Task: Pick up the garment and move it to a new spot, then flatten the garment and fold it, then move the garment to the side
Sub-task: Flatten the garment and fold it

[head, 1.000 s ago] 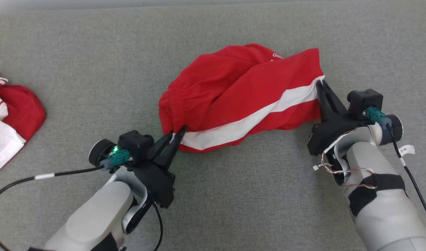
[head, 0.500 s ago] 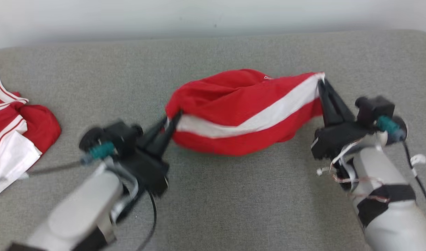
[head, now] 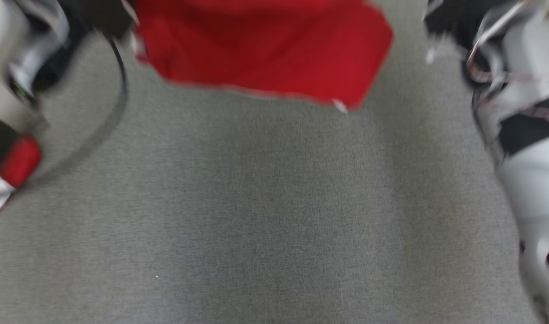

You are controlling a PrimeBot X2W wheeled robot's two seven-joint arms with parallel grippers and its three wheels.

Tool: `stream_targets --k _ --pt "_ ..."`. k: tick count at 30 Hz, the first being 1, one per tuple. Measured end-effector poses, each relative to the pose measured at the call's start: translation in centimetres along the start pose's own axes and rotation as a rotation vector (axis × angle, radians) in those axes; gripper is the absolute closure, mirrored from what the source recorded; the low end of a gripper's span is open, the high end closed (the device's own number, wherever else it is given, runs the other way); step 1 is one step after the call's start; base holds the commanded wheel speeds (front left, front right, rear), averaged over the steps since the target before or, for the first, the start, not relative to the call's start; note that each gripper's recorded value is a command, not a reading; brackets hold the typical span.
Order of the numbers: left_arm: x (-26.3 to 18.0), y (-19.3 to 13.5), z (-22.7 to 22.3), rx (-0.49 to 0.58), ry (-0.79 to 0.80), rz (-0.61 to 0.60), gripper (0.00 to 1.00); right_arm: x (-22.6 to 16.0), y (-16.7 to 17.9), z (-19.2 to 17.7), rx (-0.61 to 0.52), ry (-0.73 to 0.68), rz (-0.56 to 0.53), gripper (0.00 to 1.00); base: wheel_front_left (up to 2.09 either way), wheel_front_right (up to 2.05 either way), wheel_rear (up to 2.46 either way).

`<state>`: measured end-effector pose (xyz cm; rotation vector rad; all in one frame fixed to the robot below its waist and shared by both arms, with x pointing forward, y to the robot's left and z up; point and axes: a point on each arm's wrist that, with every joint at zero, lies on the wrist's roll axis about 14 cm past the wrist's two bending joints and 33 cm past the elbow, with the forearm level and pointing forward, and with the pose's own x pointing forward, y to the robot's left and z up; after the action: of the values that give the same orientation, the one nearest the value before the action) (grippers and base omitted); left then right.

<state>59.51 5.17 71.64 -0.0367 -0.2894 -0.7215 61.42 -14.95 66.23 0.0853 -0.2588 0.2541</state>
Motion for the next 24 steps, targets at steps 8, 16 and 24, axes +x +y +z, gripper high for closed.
stream_targets --k 8,16,24 --pt "5.4 4.9 3.9 0.032 -0.117 0.048 1.0 6.3 -2.1 2.9 0.023 -0.056 -0.035 1.0 0.0 0.0 0.0" --pt "9.1 6.9 1.4 0.043 -0.141 0.051 1.0 10.0 -3.3 2.3 0.007 -0.084 -0.061 1.0 0.0 0.0 0.0" --pt "9.6 7.8 -5.0 -0.068 -0.11 0.06 1.0 9.9 -4.2 -3.6 0.005 -0.004 -0.086 1.0 0.0 0.0 0.0"
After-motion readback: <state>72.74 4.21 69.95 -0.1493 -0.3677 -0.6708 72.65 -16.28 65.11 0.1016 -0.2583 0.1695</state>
